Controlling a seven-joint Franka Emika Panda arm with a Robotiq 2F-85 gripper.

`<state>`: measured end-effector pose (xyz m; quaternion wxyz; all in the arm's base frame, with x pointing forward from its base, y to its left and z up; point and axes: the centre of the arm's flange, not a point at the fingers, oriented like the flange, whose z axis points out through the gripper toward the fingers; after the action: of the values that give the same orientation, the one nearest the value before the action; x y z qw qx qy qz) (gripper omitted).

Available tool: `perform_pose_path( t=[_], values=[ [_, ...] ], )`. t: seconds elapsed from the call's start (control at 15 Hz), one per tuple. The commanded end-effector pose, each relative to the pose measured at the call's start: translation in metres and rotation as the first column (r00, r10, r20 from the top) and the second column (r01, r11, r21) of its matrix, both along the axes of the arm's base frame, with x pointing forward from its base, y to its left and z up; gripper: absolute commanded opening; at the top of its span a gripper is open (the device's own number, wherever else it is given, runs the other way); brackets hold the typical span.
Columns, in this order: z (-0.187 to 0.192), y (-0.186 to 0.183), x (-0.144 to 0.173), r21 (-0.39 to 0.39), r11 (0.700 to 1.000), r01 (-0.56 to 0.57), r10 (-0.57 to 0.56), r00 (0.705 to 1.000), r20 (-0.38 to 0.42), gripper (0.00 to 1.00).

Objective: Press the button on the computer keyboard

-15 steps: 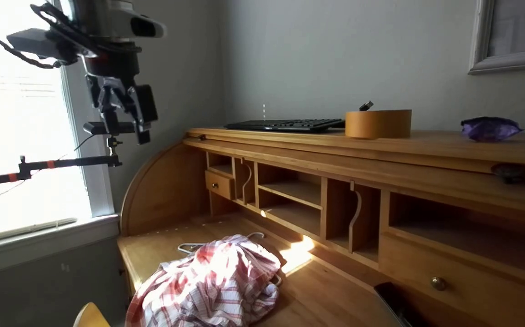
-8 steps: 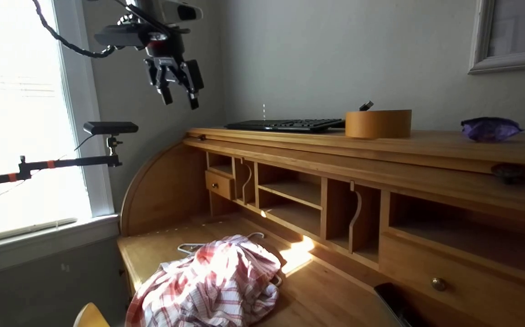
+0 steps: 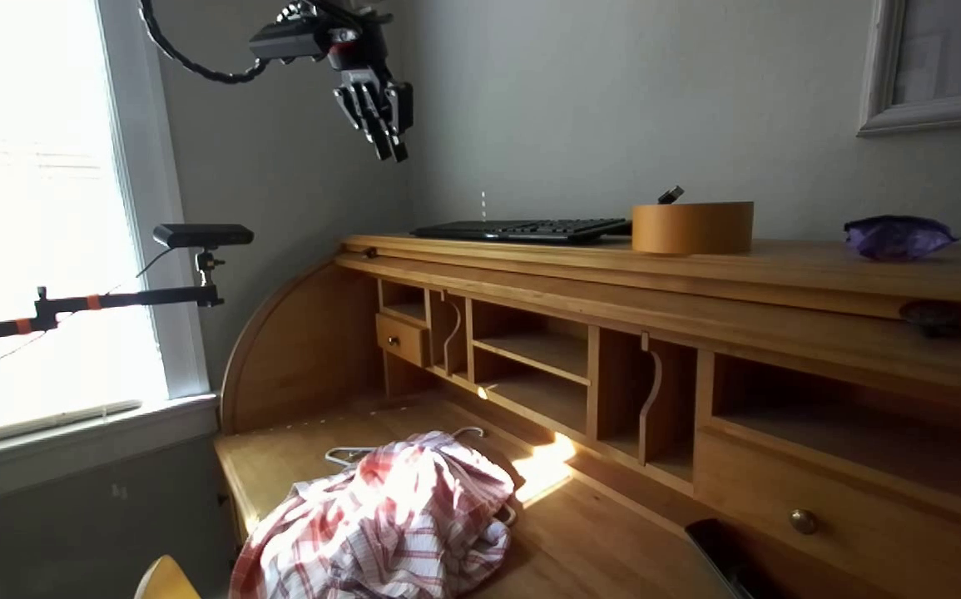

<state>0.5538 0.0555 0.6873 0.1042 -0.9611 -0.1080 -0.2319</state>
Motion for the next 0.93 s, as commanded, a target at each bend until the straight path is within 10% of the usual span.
perform_pose_path(
  t=[0.0, 0.87],
  values=[
    [0.007, 0.0, 0.03, 0.02, 0.992, 0.123, -0.123, 0.991, 0.05, 0.05],
    [-0.028, 0.005, 0.07, -0.073, 0.985, 0.157, -0.131, 0.951, 0.279, 0.0]
  ],
)
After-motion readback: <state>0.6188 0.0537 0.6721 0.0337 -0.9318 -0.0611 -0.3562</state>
